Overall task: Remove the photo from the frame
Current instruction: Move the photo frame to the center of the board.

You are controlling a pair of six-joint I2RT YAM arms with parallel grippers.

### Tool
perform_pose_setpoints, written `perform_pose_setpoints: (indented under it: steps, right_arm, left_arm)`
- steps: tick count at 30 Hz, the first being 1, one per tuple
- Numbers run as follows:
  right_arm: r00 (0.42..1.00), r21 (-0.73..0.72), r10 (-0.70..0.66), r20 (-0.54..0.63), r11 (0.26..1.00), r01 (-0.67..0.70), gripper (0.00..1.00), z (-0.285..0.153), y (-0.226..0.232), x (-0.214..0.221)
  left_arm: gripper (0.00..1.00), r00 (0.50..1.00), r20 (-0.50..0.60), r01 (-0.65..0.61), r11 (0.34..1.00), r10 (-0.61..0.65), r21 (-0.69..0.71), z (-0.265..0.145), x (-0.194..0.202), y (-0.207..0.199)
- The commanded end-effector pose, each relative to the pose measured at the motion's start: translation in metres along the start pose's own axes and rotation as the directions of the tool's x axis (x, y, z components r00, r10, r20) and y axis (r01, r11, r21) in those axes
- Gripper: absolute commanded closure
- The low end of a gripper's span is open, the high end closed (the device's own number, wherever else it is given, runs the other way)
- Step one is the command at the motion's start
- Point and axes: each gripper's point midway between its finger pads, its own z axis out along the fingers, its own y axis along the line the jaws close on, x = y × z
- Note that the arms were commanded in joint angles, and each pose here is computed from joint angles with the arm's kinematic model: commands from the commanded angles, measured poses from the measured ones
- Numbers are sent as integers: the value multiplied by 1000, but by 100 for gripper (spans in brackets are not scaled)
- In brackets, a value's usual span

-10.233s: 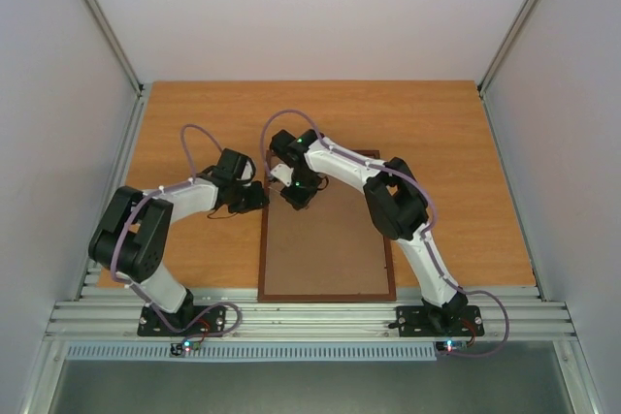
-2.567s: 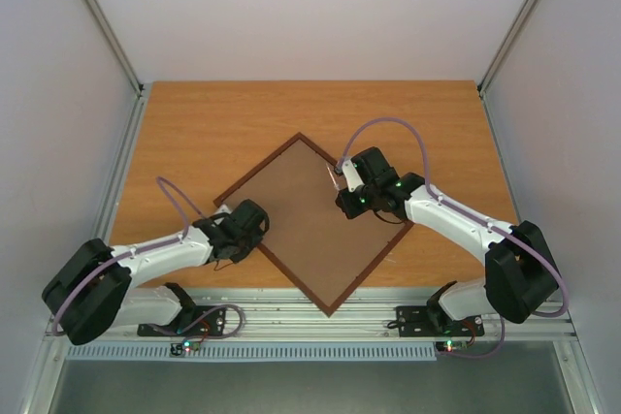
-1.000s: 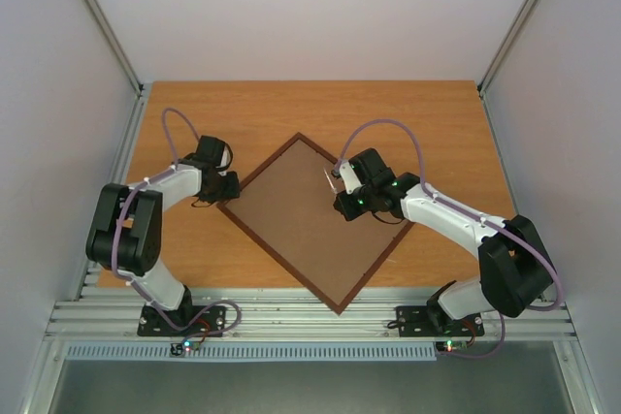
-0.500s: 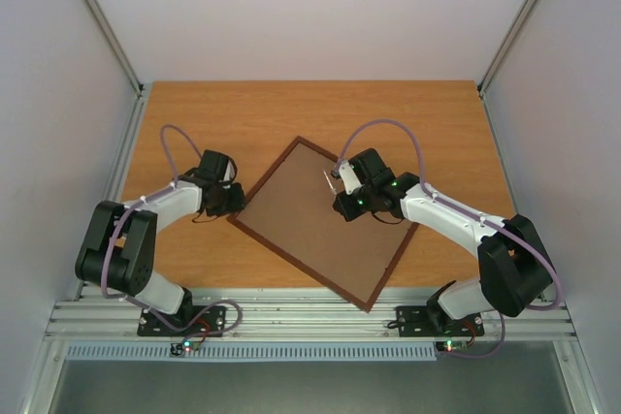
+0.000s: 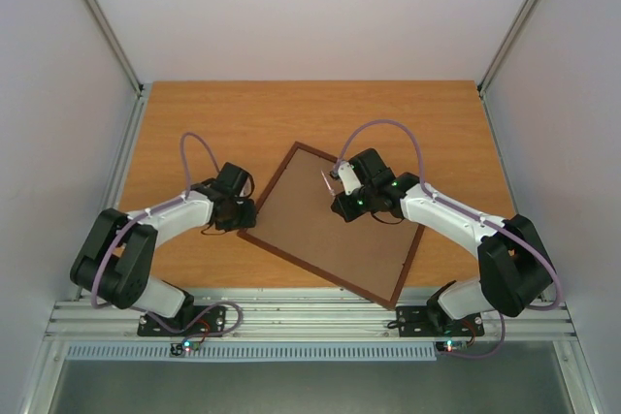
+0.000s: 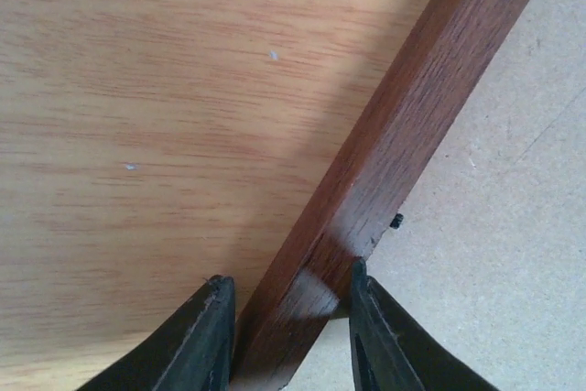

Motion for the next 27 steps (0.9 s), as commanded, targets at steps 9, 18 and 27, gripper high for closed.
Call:
perform_pose_setpoints:
  steps: [9,18,27]
  right_arm:
    - [1000,-50,-29,4,998,29,99,-2,8,-5]
    - [994,-94,-85,-70,992,78,99,1,23,2]
    - [959,-69,-188,-211,982,177,99,10,40,22]
  left_arm:
    - [81,996,-84,-5,995,-4,-103,0,39,16]
    - [89,996,-50,80,997,-80,-20,-7,57,-1]
    - [97,972,-13,235,962,-235,142,4,76,-24]
